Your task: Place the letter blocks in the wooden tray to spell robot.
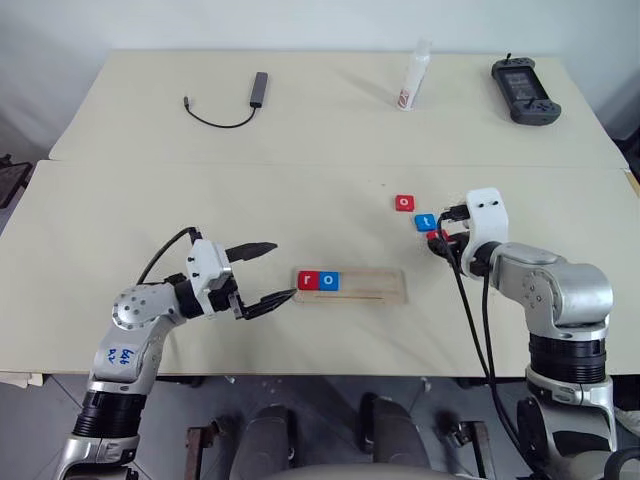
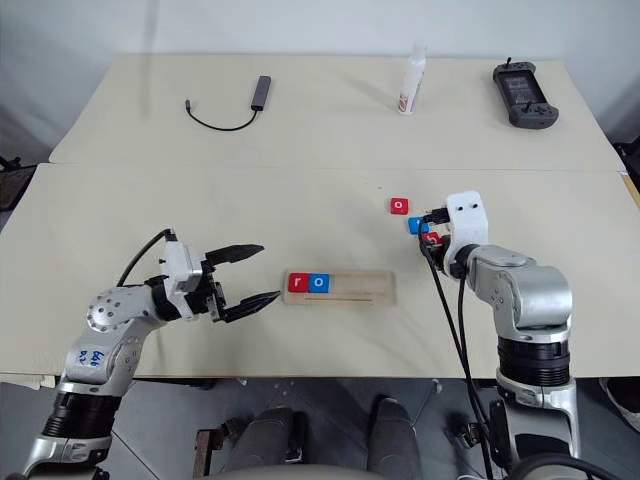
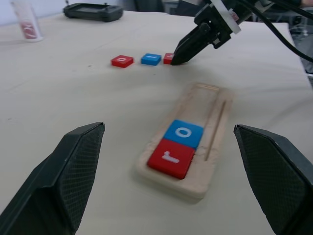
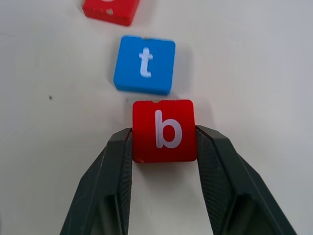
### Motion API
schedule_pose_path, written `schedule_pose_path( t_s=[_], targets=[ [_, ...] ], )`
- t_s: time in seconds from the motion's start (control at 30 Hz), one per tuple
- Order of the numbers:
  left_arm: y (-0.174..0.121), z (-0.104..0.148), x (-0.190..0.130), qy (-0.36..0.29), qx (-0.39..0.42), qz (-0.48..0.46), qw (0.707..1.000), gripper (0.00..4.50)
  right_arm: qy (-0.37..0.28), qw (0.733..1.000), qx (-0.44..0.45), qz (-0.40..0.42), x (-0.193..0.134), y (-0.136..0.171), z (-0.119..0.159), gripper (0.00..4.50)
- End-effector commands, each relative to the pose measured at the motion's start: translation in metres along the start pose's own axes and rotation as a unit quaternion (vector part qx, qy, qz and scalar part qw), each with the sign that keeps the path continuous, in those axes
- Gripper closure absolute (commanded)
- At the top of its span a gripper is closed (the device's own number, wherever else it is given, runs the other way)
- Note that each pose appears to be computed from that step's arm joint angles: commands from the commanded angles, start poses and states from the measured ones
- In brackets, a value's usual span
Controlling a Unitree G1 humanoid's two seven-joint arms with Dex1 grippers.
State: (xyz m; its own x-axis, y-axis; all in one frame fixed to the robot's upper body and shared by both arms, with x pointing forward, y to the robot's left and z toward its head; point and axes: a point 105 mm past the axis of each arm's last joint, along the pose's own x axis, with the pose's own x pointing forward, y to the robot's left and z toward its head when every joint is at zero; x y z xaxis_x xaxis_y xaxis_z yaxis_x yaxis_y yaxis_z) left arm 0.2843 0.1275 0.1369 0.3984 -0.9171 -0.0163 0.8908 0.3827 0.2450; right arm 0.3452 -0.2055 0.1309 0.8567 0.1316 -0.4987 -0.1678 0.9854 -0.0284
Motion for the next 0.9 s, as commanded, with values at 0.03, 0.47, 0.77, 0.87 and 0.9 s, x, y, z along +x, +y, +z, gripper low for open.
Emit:
schedule_pose_path(
  t_s=[0.03,0.47,0.77,0.87,0.9],
  targets=[
    [-0.006,0.006,0.009,-0.014,0.013,-0.032,0.999,0.00,-0.022,0.999,0.004,-0.025,-0.023,-0.009,0.007,3.02],
    [-0.013,0.000,0.031,-0.018,0.004,-0.119,0.993,0.00,-0.024,0.997,0.059,-0.054,-0.064,0.027,-0.044,2.67],
    [-0.018,0.000,0.022,-0.005,-0.004,-0.129,0.992,0.00,-0.029,0.999,-0.020,0.009,-0.079,0.008,-0.025,0.13],
    [-0.016,0.000,0.018,0.000,-0.001,-0.116,0.993,0.00,-0.040,0.988,-0.116,0.089,-0.089,0.000,-0.008,0.13],
    [-0.016,0.000,0.016,0.000,0.001,-0.112,0.994,0.00,-0.039,0.979,-0.153,0.126,-0.091,0.000,-0.006,0.13]
  ],
)
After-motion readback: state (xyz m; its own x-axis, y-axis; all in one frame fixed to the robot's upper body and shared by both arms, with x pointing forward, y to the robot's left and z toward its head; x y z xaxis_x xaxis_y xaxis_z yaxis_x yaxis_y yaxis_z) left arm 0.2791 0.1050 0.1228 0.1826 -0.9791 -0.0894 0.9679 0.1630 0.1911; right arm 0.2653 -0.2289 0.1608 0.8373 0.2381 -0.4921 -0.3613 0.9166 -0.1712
